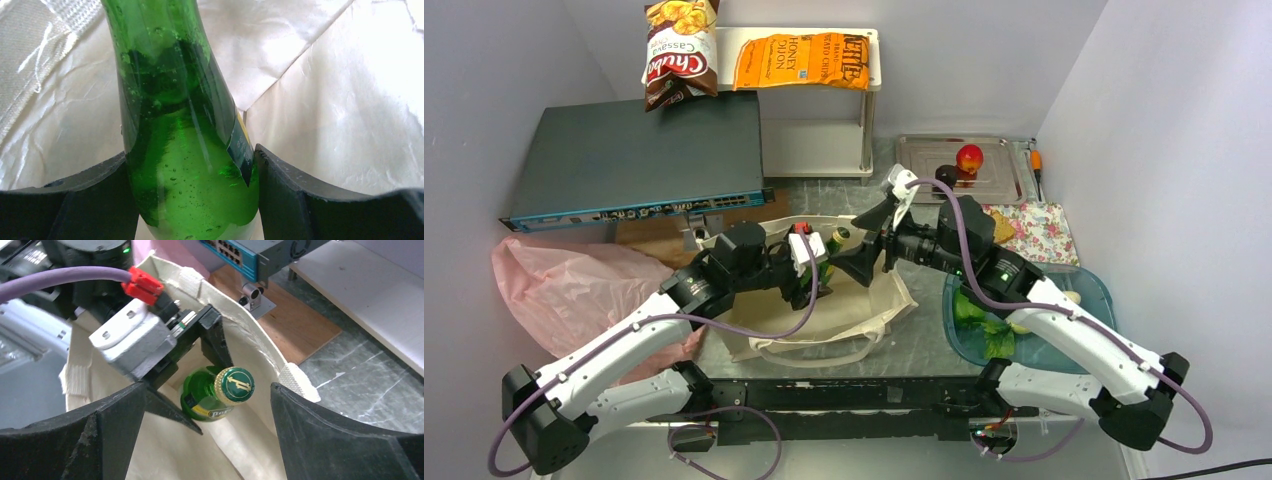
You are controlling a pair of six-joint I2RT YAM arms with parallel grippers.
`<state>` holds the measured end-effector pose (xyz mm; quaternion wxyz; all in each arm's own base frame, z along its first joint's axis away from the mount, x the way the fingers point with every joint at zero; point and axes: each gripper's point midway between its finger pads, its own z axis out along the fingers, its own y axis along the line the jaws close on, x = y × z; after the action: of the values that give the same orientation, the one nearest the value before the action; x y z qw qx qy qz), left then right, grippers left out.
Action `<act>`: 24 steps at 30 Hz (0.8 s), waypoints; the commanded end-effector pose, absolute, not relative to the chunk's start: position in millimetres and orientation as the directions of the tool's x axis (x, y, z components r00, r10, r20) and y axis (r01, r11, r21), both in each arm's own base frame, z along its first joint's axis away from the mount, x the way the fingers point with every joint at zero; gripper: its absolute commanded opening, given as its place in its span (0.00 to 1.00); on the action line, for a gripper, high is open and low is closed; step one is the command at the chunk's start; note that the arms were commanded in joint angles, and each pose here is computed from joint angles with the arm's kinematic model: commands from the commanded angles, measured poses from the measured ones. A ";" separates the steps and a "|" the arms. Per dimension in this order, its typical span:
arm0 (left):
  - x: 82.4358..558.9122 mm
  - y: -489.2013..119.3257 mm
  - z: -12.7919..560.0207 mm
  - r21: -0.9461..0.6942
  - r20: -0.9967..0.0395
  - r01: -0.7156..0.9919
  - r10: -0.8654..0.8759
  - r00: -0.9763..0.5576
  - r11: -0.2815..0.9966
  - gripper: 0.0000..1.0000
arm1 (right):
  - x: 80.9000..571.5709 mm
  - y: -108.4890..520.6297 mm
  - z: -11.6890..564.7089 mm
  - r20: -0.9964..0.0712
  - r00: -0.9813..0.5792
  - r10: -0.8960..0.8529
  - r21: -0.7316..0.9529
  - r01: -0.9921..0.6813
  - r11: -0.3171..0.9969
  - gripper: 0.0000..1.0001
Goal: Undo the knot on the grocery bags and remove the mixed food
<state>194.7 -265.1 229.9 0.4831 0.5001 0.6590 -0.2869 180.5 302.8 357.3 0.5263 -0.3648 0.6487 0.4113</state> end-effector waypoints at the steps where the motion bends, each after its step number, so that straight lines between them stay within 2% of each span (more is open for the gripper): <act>1: 203.2 -280.1 317.1 0.117 -0.989 0.917 0.131 0.072 0.382 0.00 | 208.3 309.4 384.6 -0.969 -0.194 0.151 0.243 -0.845 0.477 0.92; 7: 202.3 -280.6 333.2 0.078 -0.996 0.913 0.075 0.053 0.400 0.00 | 227.7 312.9 387.4 -0.952 -0.209 0.224 0.299 -0.797 0.525 0.84; 13: 200.9 -281.6 342.0 0.047 -0.999 0.915 0.042 0.033 0.401 0.00 | 229.7 322.9 381.4 -0.939 -0.240 0.247 0.335 -0.801 0.497 0.67; 21: 202.0 -283.6 351.9 0.028 -1.000 0.914 0.019 0.023 0.405 0.00 | 229.6 327.7 366.2 -0.939 -0.255 0.232 0.339 -0.806 0.485 0.67; 24: 200.1 -285.6 355.6 -0.004 -1.000 0.918 -0.002 -0.004 0.397 0.00 | 230.8 328.2 363.0 -0.937 -0.259 0.234 0.343 -0.803 0.487 0.59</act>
<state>196.6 -276.4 263.7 0.4953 0.4168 0.6791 -0.3460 229.2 326.6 347.6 0.5508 -0.2277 0.6718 0.4398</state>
